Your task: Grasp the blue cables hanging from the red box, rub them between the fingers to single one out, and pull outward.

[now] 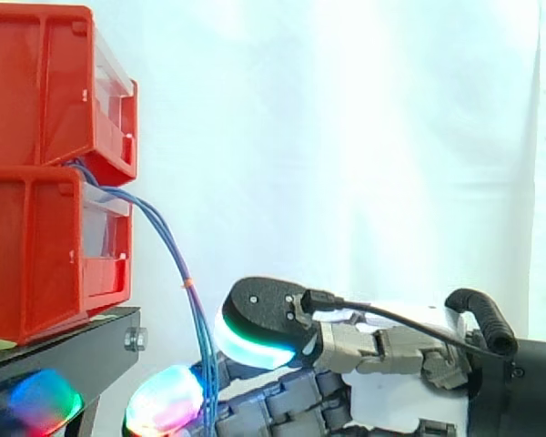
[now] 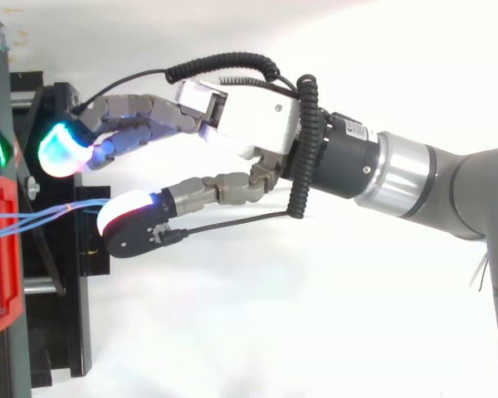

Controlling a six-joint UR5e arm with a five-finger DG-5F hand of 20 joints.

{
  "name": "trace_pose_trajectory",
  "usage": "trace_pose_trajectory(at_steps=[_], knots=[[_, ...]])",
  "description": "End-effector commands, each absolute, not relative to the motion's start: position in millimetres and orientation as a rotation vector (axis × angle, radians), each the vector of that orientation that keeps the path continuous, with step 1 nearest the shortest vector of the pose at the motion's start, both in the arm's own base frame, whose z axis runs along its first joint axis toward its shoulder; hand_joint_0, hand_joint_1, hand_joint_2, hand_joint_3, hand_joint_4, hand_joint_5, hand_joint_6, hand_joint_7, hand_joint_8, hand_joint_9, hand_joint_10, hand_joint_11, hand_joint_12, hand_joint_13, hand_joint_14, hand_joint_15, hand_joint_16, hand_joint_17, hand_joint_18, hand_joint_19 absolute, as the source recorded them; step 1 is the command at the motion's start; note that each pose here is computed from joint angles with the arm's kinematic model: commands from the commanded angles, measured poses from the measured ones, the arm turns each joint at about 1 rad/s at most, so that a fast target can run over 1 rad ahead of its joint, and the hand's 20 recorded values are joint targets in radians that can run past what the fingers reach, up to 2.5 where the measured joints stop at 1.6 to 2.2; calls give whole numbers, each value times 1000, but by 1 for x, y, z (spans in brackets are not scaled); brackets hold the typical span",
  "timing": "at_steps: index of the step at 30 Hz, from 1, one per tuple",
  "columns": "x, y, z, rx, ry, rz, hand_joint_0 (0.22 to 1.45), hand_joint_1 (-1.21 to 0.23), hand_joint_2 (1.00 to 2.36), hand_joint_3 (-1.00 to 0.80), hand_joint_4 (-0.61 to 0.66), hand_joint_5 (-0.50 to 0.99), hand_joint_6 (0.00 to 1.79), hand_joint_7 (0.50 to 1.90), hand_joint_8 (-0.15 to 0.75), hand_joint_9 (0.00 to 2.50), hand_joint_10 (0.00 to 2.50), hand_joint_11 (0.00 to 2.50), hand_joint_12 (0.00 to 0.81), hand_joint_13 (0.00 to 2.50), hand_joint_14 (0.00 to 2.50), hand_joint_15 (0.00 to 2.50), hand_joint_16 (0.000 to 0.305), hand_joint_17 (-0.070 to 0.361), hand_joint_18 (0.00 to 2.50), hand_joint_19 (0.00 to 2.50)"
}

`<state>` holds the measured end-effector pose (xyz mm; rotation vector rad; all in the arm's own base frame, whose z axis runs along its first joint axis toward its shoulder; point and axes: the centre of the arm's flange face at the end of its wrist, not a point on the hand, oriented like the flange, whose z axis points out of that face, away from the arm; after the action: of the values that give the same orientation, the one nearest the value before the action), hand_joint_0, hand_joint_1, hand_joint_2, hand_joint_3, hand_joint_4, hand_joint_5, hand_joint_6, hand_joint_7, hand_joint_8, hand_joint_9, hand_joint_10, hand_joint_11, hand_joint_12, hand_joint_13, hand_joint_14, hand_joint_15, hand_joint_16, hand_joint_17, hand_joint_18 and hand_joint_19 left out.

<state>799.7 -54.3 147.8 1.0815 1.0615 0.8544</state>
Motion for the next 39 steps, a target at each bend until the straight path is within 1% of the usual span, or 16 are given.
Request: trace_pose_trajectory(at_steps=[1,7,10,13,20,26,31,34,37,39], knots=[[802,-54,151,1061,1042,865,506,-654,1002,-467,263,-155,503,789,284,646,8,252,392,442,7,194,50,112,257,127],[807,-46,157,1034,1019,917,509,-649,1003,-466,286,-140,503,854,287,690,10,290,395,498,8,220,50,113,302,154],[807,-45,157,1032,1024,936,512,-647,1003,-468,298,-128,503,918,290,708,11,307,397,515,9,232,50,112,321,158],[807,-44,157,1036,1025,953,516,-650,1002,-466,301,-111,503,1013,289,727,11,320,398,539,10,244,50,112,337,162],[807,-42,155,1037,1027,957,526,-668,1002,-460,282,-90,503,1131,291,780,12,338,391,575,12,259,49,110,371,186],[807,-39,155,1032,1032,963,550,-689,1006,-424,237,-77,502,1226,287,813,12,355,385,599,10,262,48,107,398,205],[807,-37,155,1036,1035,977,569,-699,1008,-381,202,-62,500,1340,286,834,13,374,381,623,11,275,46,104,420,211],[807,-37,156,1045,1027,990,575,-702,1010,-353,182,-72,548,1294,285,844,13,386,379,633,11,280,46,103,430,212],[807,-37,156,1057,1020,1005,585,-710,1011,-315,167,-89,636,1161,283,853,14,392,380,644,12,285,46,103,442,226],[807,-37,156,1067,1015,1016,585,-712,1013,-301,165,-93,652,1139,284,854,14,400,379,647,12,289,45,102,448,228]])
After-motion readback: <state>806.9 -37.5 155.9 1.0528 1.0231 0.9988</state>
